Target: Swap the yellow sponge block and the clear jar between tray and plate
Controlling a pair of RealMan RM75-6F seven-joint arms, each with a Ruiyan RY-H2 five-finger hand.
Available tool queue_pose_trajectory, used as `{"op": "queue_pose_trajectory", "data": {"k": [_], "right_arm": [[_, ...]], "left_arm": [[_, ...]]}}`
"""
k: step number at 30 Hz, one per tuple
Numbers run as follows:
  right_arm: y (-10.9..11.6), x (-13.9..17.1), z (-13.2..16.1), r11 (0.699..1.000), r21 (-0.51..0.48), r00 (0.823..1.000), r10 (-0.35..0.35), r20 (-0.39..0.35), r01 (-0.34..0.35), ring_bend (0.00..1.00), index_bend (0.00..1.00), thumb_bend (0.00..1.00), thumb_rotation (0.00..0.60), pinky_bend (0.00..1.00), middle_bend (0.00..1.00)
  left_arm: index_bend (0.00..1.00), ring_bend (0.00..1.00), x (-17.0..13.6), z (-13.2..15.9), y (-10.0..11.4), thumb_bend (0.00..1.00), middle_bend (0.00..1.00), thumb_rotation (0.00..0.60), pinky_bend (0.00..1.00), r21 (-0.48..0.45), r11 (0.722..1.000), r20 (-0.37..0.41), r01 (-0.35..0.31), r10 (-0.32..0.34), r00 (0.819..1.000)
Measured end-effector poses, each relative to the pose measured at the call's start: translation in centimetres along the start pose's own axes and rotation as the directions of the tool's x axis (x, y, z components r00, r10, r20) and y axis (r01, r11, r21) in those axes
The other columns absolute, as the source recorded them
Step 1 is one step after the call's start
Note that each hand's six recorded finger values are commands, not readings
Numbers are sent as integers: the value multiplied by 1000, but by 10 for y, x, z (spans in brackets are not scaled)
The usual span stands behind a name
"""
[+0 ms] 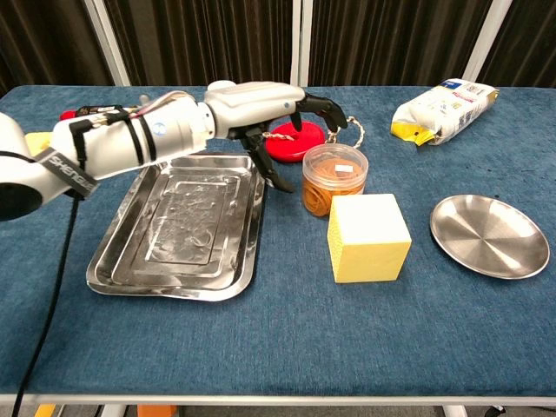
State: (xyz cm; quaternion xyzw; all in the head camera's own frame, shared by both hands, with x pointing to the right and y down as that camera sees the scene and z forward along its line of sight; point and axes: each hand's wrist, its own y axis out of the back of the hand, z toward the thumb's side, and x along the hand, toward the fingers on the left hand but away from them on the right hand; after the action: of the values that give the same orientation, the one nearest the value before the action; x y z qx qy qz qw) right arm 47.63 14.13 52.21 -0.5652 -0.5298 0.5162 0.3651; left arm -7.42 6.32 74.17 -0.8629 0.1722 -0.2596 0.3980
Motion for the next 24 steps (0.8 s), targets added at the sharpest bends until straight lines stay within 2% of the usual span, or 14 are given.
{"op": "queue_pose_trajectory", "data": {"k": [7,12,17,24], "right_arm": [[-4,-3,0,1000,1,1000,14,7,-14,0,0,0,600,0,0],[-7,-4,1,1000,1,1000,20,5,-20,0,0,0,600,0,0],[-4,-4,-1,1000,-2,1000,14,11,-14,0,0,0,600,0,0],[-2,-5,-8,1000,-5,999,13,29,-13,0,0,0,600,0,0]], "left_arm": [[174,116,-35,12,17,40,175,600,267,-19,1000,46,-25,26,999],[174,102,-60,46,17,41,158,600,260,11,1000,135,15,-17,991],[170,78,-68,74,9,41,125,600,241,134,991,243,26,-58,968],[156,67,-53,95,2,40,116,600,230,227,974,345,5,-85,935]]}}
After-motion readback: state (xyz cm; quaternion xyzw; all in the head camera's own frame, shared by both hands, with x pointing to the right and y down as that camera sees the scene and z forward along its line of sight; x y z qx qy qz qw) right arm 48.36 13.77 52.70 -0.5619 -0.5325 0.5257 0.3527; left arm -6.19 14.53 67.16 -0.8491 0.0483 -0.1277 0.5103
